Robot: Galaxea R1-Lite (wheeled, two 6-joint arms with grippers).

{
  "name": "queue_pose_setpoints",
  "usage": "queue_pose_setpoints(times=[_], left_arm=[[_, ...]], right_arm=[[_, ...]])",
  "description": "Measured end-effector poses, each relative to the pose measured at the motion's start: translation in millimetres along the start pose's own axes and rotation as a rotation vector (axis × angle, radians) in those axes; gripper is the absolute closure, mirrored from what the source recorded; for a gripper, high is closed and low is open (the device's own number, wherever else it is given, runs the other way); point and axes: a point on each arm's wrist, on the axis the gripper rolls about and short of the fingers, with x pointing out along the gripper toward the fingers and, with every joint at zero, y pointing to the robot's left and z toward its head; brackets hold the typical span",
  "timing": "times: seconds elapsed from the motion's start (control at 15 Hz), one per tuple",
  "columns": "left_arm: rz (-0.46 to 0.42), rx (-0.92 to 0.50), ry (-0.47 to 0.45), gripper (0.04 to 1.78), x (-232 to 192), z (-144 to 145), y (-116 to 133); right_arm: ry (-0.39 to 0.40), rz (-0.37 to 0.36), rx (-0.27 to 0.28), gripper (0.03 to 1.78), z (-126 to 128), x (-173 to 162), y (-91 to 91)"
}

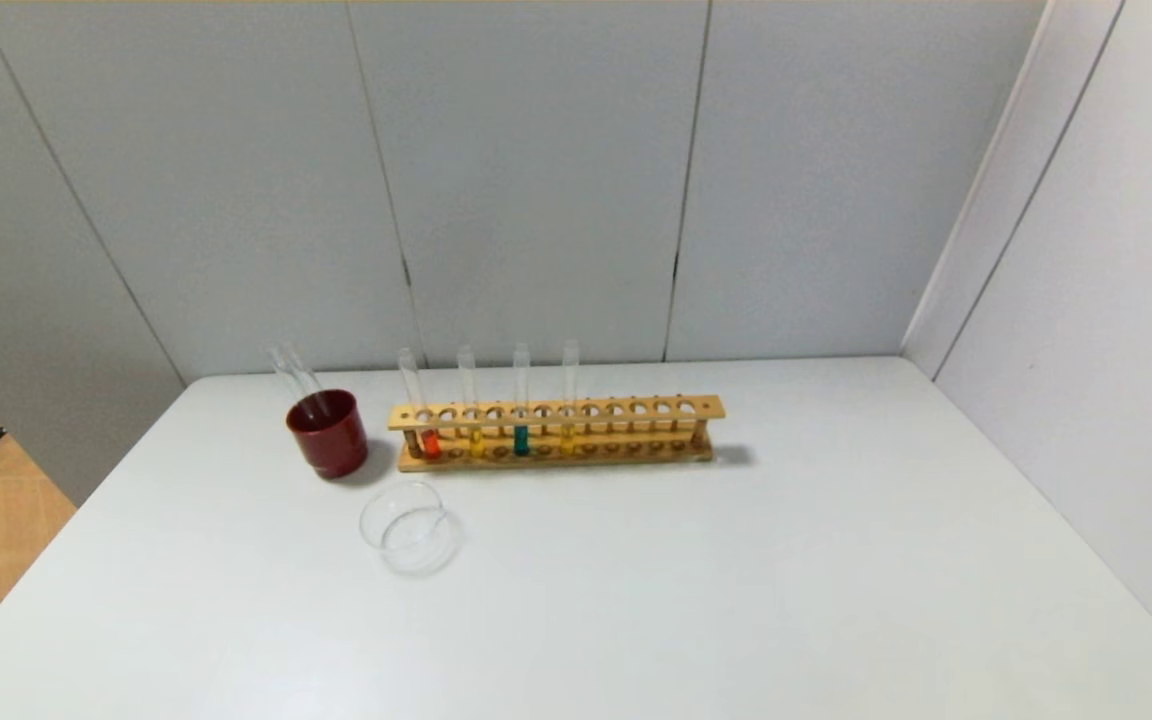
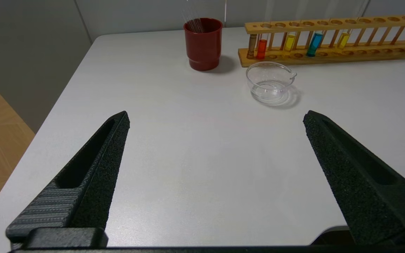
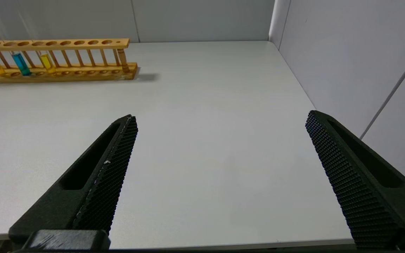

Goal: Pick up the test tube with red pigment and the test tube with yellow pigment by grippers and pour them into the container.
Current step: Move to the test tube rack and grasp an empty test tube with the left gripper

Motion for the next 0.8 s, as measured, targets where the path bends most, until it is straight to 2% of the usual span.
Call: queue_pose_setpoints(times=[0.8], left_arm=[[-0.002, 0.021, 0.003, 0.07, 0.0, -0.3, 0.0]], right_arm=[[0.0, 0.0, 0.0, 0.06, 0.0, 0.0, 0.0]])
